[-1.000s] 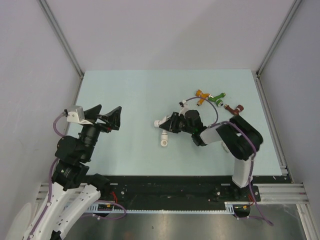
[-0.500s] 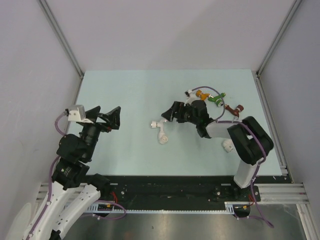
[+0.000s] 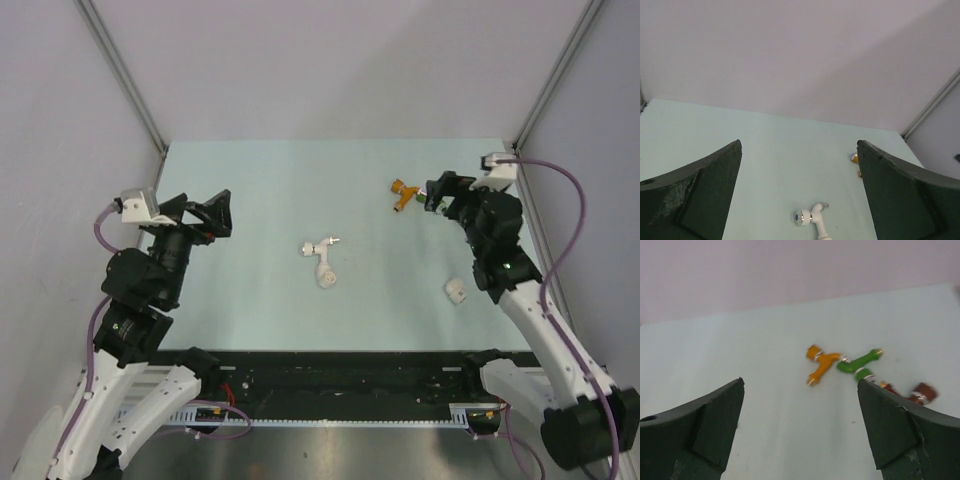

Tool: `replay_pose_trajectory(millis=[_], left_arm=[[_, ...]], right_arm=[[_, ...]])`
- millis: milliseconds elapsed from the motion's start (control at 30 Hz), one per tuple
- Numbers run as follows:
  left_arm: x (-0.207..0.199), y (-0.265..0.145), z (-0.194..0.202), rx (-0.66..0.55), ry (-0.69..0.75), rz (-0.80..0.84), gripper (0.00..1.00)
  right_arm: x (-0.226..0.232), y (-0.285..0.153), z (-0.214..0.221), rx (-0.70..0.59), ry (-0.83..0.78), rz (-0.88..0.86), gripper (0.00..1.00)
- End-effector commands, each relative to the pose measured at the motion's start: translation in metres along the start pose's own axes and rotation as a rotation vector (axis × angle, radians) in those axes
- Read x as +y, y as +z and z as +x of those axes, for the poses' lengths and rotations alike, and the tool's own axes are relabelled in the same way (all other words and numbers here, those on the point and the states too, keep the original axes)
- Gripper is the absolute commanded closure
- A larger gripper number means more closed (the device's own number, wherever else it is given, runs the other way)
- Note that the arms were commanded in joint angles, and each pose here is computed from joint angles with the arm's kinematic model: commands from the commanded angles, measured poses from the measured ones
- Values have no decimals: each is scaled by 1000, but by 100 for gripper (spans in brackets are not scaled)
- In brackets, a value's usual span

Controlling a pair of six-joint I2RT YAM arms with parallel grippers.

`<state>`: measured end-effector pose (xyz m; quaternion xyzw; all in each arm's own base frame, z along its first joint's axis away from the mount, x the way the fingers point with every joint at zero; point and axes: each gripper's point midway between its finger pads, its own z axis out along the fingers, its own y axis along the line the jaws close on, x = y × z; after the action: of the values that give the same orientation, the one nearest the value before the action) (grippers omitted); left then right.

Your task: Install the water faucets

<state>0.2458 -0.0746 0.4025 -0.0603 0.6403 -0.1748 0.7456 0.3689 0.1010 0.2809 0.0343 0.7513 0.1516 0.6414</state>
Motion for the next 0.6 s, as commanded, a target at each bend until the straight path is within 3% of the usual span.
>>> replay_pose_trajectory(millis=[0, 400, 567], left_arm=[[10, -3, -37, -103, 10, -70, 0], [47, -57, -108, -405, -19, -202, 0], [53, -76, -123, -471, -45, -205, 0]], right_arm=[[-56, -61, -57, -153, -148, 307, 0], [-58, -225, -161, -636, -181, 318, 0], [-53, -246, -174, -711, -211, 292, 0]])
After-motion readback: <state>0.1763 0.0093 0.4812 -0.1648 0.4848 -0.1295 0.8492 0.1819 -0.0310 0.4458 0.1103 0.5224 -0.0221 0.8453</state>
